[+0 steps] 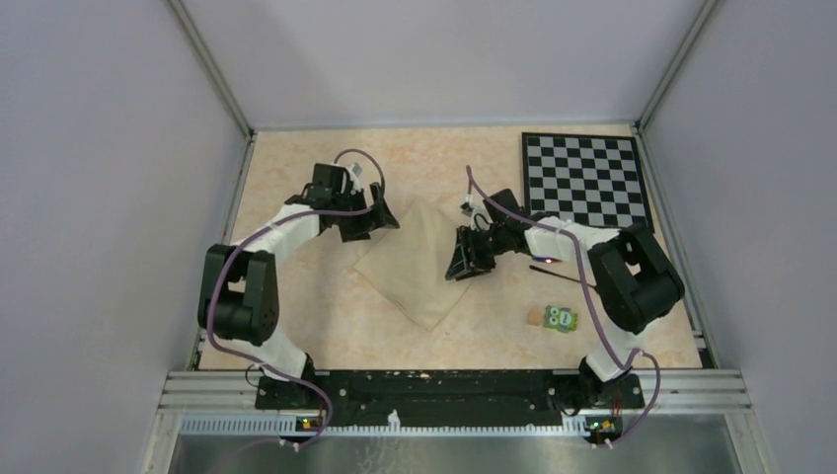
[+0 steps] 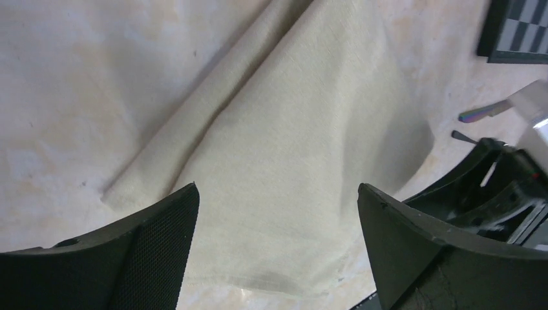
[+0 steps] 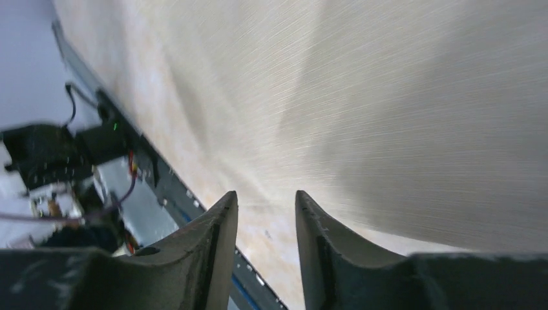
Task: Fold the napkin into a case and place the utensils inside
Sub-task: Rotate the square-folded napkin at the center of the board, then flatten out the square-folded napkin at the center of the board.
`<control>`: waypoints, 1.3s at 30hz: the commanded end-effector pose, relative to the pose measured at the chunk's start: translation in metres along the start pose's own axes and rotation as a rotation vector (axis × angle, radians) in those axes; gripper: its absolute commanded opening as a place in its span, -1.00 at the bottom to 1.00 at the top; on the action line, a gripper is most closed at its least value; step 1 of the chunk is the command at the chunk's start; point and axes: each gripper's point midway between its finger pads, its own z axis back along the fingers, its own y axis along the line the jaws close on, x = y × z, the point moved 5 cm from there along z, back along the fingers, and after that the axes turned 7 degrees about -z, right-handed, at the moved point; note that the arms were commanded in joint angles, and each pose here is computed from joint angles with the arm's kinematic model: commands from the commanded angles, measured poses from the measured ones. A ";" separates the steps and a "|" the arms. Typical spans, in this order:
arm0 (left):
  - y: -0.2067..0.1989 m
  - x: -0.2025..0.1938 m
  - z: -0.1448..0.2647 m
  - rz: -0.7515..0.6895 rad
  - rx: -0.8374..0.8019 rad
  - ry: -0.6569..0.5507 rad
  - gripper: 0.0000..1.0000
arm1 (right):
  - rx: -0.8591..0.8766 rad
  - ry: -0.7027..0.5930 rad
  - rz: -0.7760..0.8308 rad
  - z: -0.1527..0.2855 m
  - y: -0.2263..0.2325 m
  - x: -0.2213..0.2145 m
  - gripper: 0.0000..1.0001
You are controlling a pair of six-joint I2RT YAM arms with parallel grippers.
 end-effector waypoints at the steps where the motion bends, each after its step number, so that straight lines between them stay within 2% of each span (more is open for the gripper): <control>1: 0.006 0.017 -0.014 -0.095 0.108 0.025 0.88 | -0.114 -0.203 -0.062 0.009 -0.011 0.045 -0.36; 3: 0.014 0.020 -0.024 -0.095 0.149 0.034 0.87 | -0.154 -0.203 -0.075 0.001 -0.021 0.054 -0.49; 8: 0.032 0.012 -0.041 -0.077 0.213 0.077 0.87 | -0.298 -0.221 -0.089 -0.009 -0.059 0.072 -0.61; 14: 0.043 -0.030 -0.041 -0.019 0.221 0.123 0.86 | -0.470 -0.226 0.028 -0.004 -0.083 0.098 -0.63; 19: 0.026 -0.072 -0.026 -0.005 0.146 0.141 0.86 | -0.568 -0.248 0.149 0.007 -0.080 0.128 -0.63; 22: 0.007 -0.077 -0.007 -0.008 0.082 0.112 0.89 | -0.521 -0.265 0.175 0.017 -0.057 0.134 -0.58; 25: -0.008 -0.075 0.017 -0.011 0.036 0.066 0.96 | -0.473 -0.321 0.155 0.041 -0.021 0.128 -0.39; 28: -0.011 -0.084 0.033 -0.006 0.034 0.052 0.97 | -0.395 -0.342 0.043 0.056 -0.003 0.101 -0.11; 31: -0.010 -0.100 0.039 0.059 0.020 0.069 0.96 | -0.232 -0.254 -0.096 0.051 0.005 0.056 -0.09; 33: -0.010 -0.114 0.038 0.122 -0.023 0.076 0.86 | -0.117 -0.280 -0.181 0.054 0.015 0.039 -0.05; 35: -0.011 -0.123 0.037 0.174 -0.060 0.066 0.65 | -0.036 -0.310 -0.265 0.055 0.016 0.021 0.01; 37: -0.009 -0.129 0.037 0.222 -0.072 0.043 0.40 | -0.010 -0.351 -0.320 0.057 0.012 0.009 0.04; 39: -0.009 -0.130 0.037 0.247 -0.086 -0.004 0.29 | -0.020 -0.387 -0.351 0.059 0.005 0.000 0.04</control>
